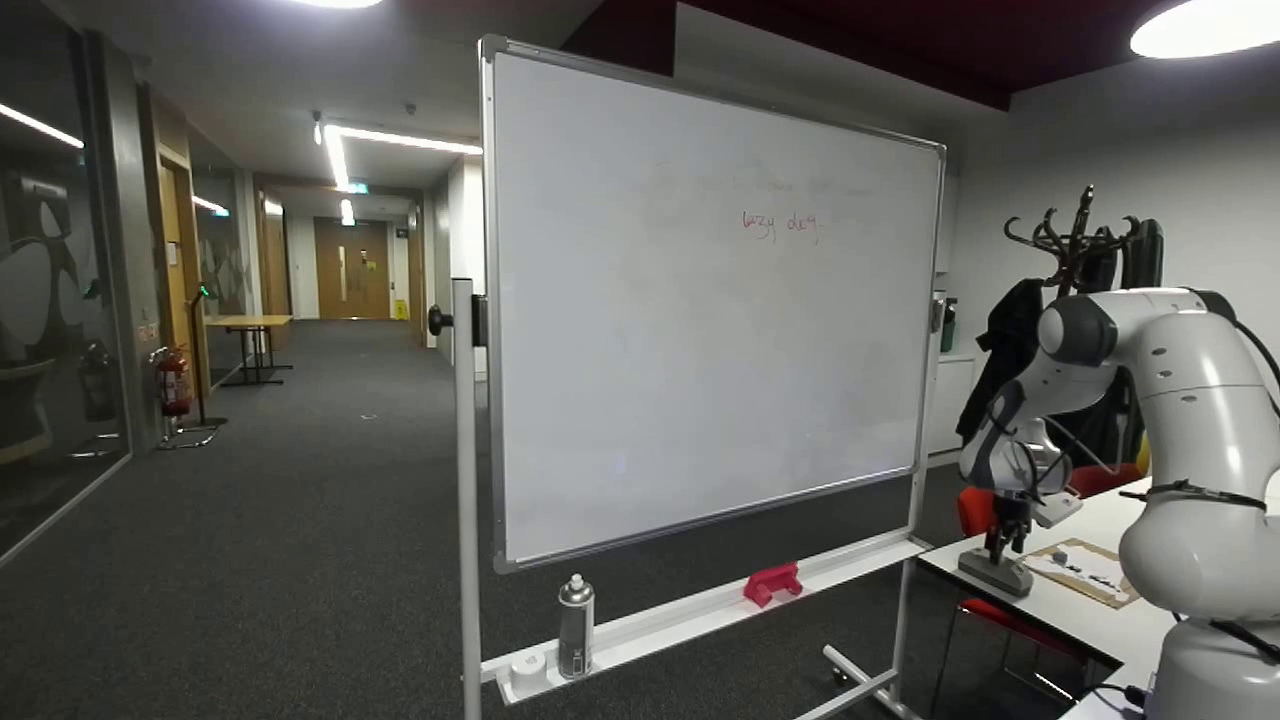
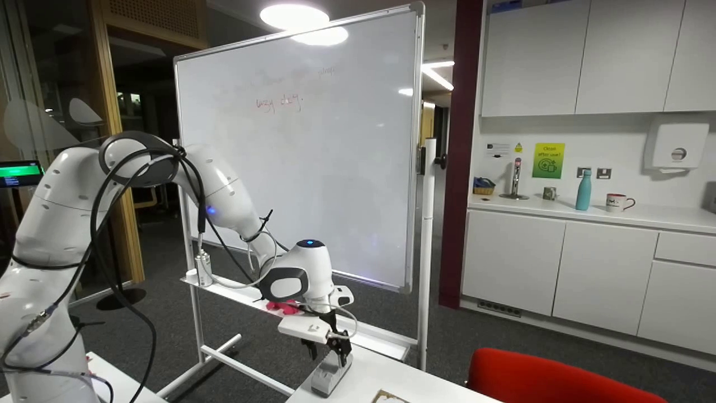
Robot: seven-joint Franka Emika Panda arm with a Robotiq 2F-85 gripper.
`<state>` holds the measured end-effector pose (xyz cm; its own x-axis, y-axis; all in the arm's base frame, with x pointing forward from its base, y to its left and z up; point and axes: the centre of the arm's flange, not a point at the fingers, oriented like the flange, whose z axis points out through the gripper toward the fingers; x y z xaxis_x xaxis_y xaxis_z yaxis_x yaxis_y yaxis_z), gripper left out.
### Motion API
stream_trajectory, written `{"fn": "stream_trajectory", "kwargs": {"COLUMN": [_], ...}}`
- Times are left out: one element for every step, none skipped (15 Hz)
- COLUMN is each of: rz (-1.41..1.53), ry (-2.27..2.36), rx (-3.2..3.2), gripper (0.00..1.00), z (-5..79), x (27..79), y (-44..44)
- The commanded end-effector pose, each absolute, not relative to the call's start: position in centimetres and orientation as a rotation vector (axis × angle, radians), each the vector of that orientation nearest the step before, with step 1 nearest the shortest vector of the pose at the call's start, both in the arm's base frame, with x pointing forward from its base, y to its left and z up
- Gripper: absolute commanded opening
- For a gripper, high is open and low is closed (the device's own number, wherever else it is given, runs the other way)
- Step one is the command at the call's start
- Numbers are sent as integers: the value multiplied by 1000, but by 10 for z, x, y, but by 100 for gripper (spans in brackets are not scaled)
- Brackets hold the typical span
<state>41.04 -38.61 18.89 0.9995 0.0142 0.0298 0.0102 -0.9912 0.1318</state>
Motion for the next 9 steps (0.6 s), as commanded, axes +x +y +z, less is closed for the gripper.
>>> {"fn": "stream_trajectory", "kwargs": {"rz": [54, 47, 45, 41, 39, 37, 32, 32, 28], "ry": [54, 66, 73, 84, 92, 100, 116, 121, 126], "rx": [2995, 3001, 3002, 3009, 3012, 3015, 3012, 3010, 3008], "gripper": [100, 100, 100, 100, 100, 86, 74, 66, 59], "z": [182, 180, 179, 178, 177, 176, 175, 174, 174], "x": [417, 419, 420, 423, 425, 426, 428, 429, 429], "y": [-395, -395, -395, -395, -395, -394, -394, -394, -394]}}
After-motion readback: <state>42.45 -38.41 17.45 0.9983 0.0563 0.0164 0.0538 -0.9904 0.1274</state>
